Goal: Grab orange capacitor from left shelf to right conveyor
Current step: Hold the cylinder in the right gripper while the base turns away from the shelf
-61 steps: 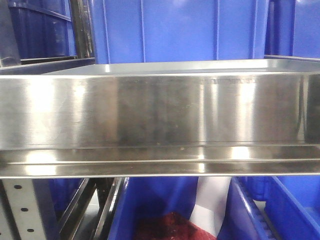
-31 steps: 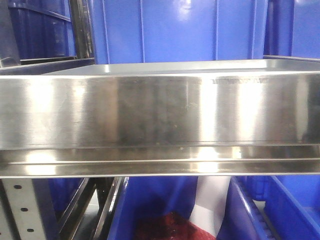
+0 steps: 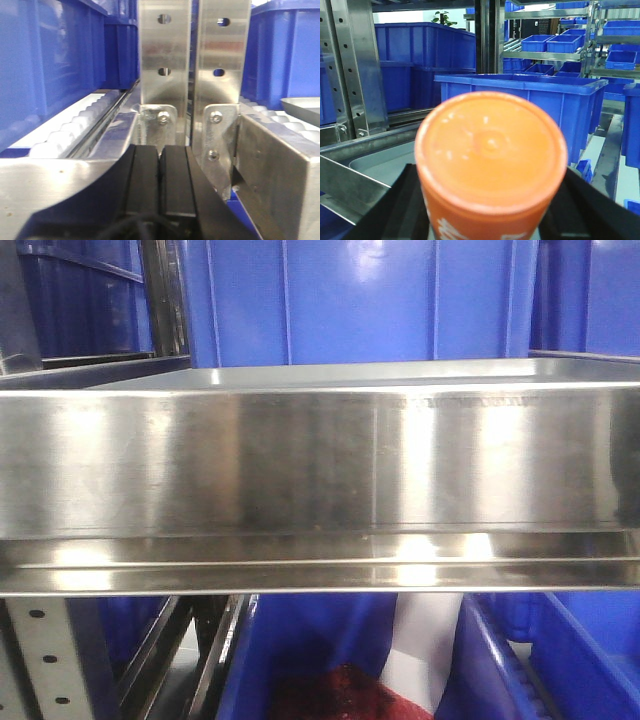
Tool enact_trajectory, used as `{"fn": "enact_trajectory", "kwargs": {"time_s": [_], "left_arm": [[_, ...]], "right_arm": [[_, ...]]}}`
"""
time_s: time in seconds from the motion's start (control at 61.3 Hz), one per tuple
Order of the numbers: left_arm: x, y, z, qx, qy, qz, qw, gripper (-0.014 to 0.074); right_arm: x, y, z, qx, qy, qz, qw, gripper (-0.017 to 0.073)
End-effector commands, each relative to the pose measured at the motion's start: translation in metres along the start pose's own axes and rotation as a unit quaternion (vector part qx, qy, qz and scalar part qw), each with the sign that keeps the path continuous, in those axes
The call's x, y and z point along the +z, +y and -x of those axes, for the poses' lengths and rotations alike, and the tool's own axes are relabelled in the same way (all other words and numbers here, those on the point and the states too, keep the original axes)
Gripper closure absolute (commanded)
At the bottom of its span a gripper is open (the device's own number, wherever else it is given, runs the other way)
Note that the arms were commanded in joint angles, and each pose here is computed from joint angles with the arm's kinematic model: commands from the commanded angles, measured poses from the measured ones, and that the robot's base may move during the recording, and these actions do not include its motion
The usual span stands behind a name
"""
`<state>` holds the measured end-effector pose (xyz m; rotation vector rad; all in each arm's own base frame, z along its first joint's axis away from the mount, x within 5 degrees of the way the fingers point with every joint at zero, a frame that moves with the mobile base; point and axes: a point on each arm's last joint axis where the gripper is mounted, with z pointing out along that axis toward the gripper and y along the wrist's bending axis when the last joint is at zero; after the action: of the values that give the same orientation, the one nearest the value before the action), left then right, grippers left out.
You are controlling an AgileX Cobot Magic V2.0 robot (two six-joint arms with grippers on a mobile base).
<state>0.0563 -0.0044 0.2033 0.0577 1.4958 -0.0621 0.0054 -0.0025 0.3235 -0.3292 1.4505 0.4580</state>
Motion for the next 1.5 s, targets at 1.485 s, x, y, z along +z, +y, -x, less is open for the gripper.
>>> {"fn": "enact_trajectory", "kwargs": {"time_s": [1.485], "left_arm": [[0.0003, -0.0001, 0.0097, -0.003, -0.041, -0.001, 0.999, 0.0699]], "right_arm": [[-0.0020, 0.0012, 0.0100, -0.004, -0.050, 0.008, 0.999, 0.0504]]}}
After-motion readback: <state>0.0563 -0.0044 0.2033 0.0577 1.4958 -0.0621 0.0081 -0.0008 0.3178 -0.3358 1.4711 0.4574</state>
